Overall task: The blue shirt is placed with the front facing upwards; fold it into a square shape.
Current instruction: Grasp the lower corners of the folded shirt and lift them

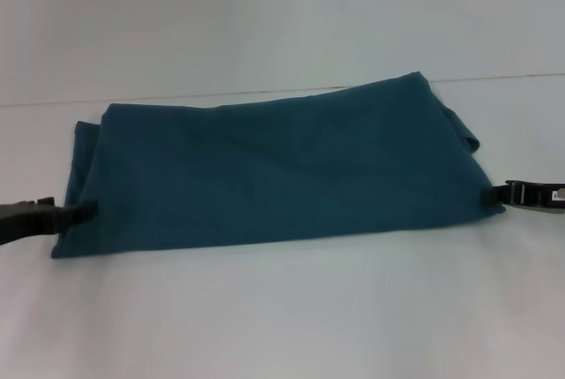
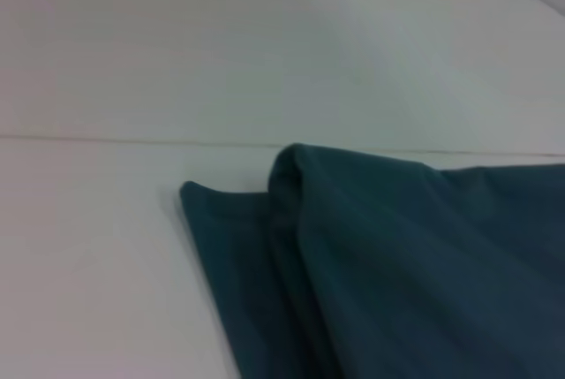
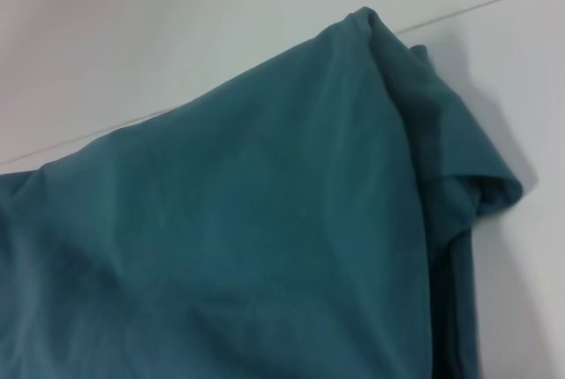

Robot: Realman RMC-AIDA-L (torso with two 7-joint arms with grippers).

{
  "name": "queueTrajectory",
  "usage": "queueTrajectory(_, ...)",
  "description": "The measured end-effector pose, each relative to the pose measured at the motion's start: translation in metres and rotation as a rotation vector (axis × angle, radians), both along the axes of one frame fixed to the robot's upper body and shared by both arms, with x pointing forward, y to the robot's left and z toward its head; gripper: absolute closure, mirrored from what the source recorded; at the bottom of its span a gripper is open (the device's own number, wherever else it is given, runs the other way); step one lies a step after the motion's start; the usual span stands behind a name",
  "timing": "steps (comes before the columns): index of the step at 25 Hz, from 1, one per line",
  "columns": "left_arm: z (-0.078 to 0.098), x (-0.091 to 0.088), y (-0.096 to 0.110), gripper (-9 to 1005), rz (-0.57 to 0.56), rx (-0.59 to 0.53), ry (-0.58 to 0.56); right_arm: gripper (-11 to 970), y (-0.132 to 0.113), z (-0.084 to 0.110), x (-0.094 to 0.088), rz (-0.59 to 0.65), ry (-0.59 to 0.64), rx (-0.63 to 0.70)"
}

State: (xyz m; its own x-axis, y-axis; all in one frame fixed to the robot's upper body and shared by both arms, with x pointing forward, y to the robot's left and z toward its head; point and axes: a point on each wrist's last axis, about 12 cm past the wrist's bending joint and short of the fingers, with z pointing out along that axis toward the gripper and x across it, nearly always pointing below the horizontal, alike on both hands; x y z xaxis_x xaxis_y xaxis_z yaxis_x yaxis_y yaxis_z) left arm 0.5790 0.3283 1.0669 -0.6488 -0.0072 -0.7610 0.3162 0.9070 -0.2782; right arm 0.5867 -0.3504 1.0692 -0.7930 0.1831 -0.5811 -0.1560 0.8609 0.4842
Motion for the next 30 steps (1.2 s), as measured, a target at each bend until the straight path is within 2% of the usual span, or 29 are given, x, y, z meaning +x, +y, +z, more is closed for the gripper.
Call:
queueTrajectory(6, -0.001, -0.004, 0.0, 182, -0.026, 0.013, 0.013, 923, 0.0, 0.0, 0.0, 0.0, -0.001, 0.001)
queueTrajectory(13, -0.002, -0.003, -0.01, 183, -0.089, 0.037, 0.03, 915, 0.0, 0.0, 0.0, 0.0, -0.001, 0.002)
queueTrajectory(28, -0.001, 0.0, -0.013, 184, -0.106, 0.073, 0.03, 898, 0.002, 0.002, 0.003, 0.002, -0.008, -0.001)
queueTrajectory(30, 0.0, 0.0, -0.012, 253, -0.102, 0.074, 0.027, 896, 0.002, 0.002, 0.003, 0.002, -0.008, 0.0)
